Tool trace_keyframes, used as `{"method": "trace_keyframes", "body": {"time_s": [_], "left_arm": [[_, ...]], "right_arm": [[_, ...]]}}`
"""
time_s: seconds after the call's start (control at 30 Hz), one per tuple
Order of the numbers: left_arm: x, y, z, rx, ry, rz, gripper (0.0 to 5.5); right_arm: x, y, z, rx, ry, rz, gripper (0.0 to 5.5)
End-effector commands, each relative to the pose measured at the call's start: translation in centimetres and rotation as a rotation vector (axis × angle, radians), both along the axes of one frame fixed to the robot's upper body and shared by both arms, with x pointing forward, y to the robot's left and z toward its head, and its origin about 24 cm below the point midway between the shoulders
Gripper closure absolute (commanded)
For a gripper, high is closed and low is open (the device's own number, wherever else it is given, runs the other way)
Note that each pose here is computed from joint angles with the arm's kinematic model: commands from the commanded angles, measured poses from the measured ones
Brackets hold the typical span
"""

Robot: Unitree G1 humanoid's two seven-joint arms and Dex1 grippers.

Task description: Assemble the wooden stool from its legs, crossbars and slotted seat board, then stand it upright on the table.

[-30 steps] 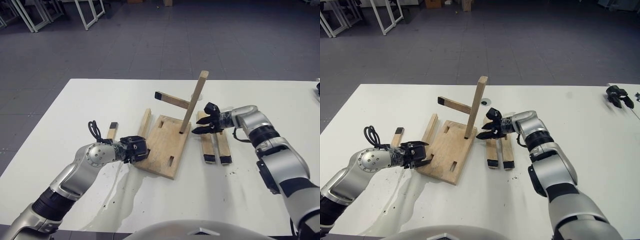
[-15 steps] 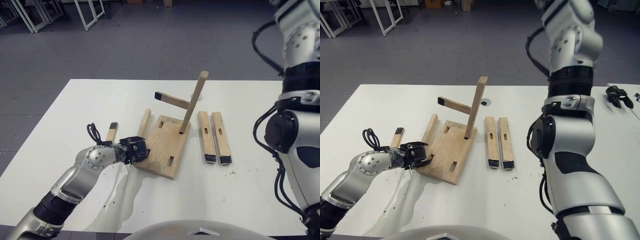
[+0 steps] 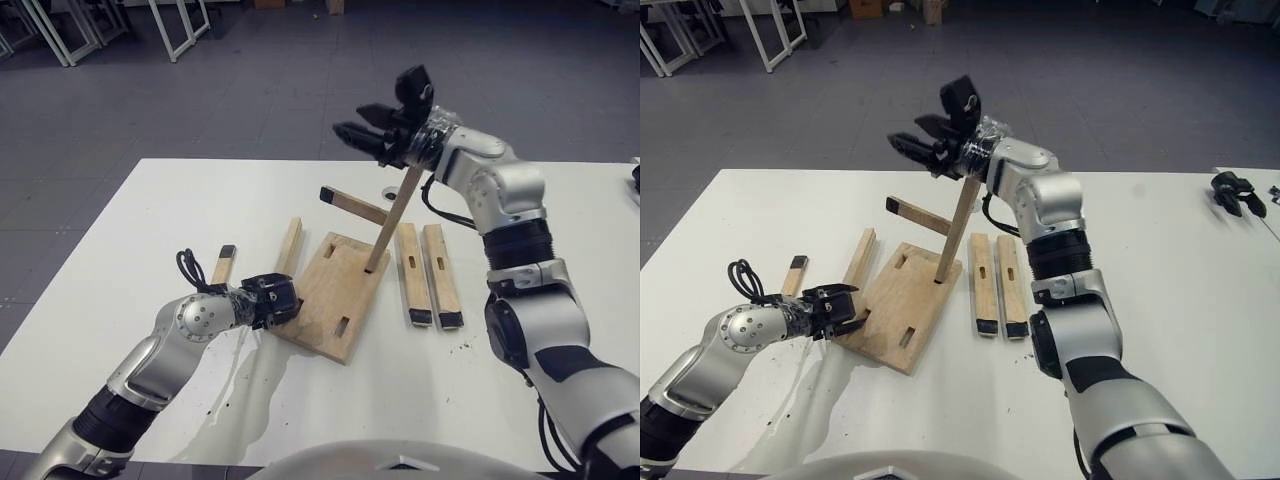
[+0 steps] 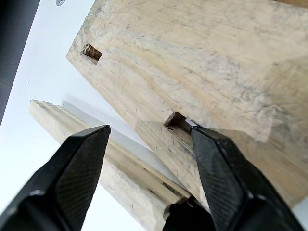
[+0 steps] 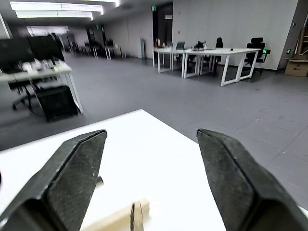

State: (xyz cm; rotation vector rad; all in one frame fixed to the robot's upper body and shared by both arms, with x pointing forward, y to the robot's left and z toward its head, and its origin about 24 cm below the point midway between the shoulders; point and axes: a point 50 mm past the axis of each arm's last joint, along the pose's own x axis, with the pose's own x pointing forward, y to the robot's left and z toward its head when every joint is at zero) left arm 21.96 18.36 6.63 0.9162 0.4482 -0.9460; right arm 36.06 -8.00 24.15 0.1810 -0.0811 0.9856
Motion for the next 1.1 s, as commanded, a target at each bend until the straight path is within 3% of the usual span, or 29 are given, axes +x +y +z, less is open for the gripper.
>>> {"method": "trace_keyframes", "body": {"time_s": [0.03,0.1,0.2,0.3,0.4,0.53,0.7,0.83,1.1], "left_arm": [[-2.9,0.7,-4.3,0.038,0.242,0.04,2.39],[-3.0,0.8,-4.4,0.039,0.244,0.048,2.39],[-3.1,0.9,-4.5,0.041,0.238,0.079,2.39],[-2.9,1.1,-4.5,0.043,0.215,0.139,2.39],[-3.0,1.1,-4.5,0.023,0.19,0.226,2.39],[-2.4,0.1,-4.3,-0.08,0.171,0.432,2.39],[0.0,-1.1,-3.2,-0.14,0.128,0.618,2.39],[2.0,-2.4,-2.9,-0.163,0.109,0.687,2.39],[3.9,-4.3,-1.8,-0.262,0.065,0.745,2.39]], "right_arm": [[-2.8,-1.7,7.7,0.246,-0.2,-0.016,2.08],[-3.2,-3.1,8.7,0.291,-0.219,-0.08,2.08],[-2.6,-6.3,6.9,0.257,-0.167,-0.244,2.08],[-2.9,-9.7,3.0,0.141,-0.084,-0.429,2.08],[-4.3,-11.3,-1.0,0.006,0.015,-0.524,2.08],[-7.8,-11.5,-8.5,-0.291,0.229,-0.591,2.08],[-11.9,-11.3,-14.4,-0.451,0.468,-0.655,2.08],[-13.6,-10.7,-16.9,-0.517,0.571,-0.654,2.08],[-14.2,-9.9,-18.0,-0.566,0.633,-0.641,2.08]]}}
